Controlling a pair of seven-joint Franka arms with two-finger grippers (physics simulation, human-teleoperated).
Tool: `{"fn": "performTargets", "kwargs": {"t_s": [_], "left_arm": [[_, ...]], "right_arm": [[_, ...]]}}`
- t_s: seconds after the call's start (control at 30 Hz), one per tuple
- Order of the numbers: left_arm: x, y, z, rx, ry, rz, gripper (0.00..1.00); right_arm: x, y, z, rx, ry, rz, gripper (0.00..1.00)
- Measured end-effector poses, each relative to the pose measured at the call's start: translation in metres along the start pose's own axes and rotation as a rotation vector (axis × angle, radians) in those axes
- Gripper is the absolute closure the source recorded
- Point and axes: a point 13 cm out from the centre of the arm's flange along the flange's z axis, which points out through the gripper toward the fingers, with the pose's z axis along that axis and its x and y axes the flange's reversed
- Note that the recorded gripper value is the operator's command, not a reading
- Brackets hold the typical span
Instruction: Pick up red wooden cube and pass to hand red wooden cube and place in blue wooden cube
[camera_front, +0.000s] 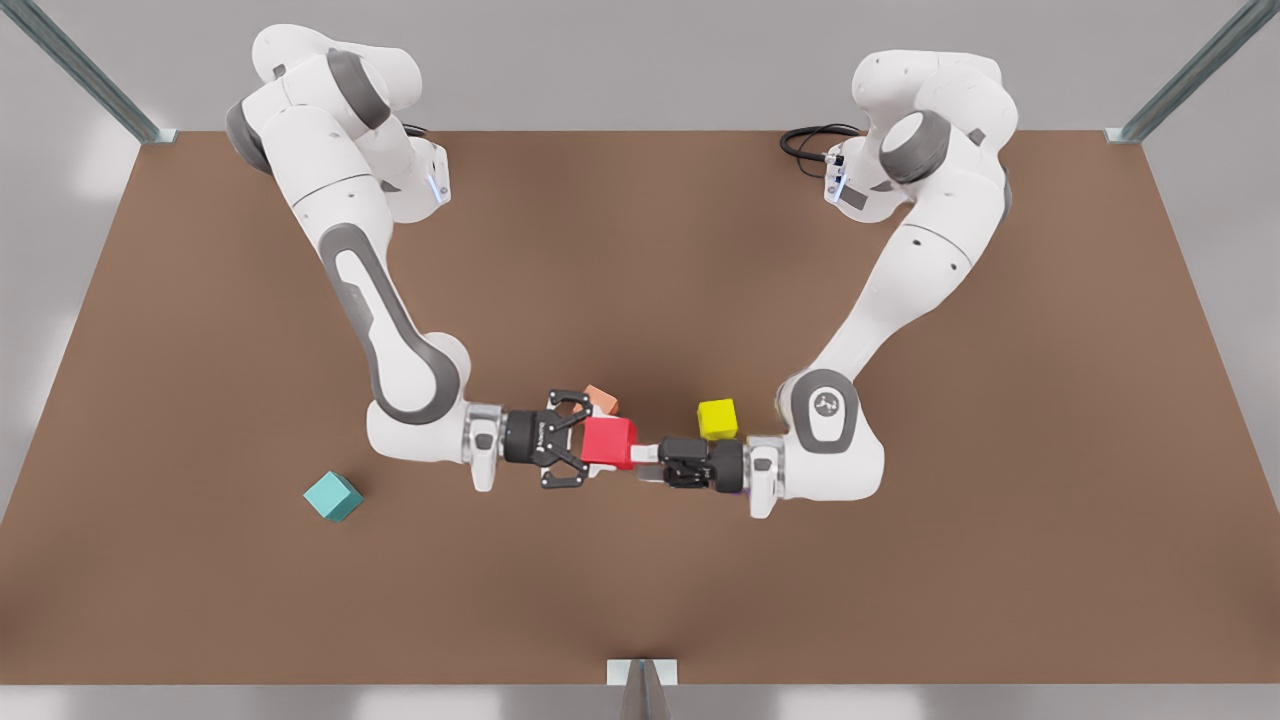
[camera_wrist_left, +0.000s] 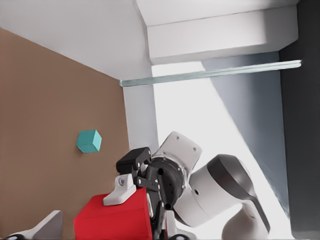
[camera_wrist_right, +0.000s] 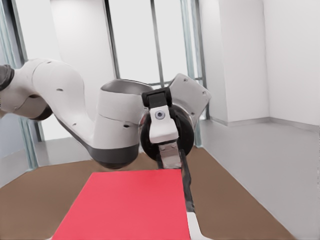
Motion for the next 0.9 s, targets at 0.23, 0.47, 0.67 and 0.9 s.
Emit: {"fn": "performTargets", "kwargs": {"t_s": [0.23, 0.47, 0.67, 0.9], "left_arm": [[0.050, 0.002, -0.156, -0.646, 0.469, 0.346, 0.00], [0.147, -0.041, -0.362, -1.598, 0.716, 0.089, 0.00], [0.165, -0.052, -0.373, -1.528, 0.565, -0.049, 0.00], [0.160, -0.052, -0.373, -1.517, 0.486, -0.108, 0.00]], "right_arm": [[0.036, -0.042, -0.107, 0.004, 0.208, -0.130, 0.51], [0.105, -0.088, -0.364, -0.130, 1.023, -0.362, 0.51], [0.126, -0.061, -0.461, -0.256, 1.451, -0.289, 0.51], [0.180, -0.058, -0.463, -0.226, 1.588, -0.225, 0.50]]}}
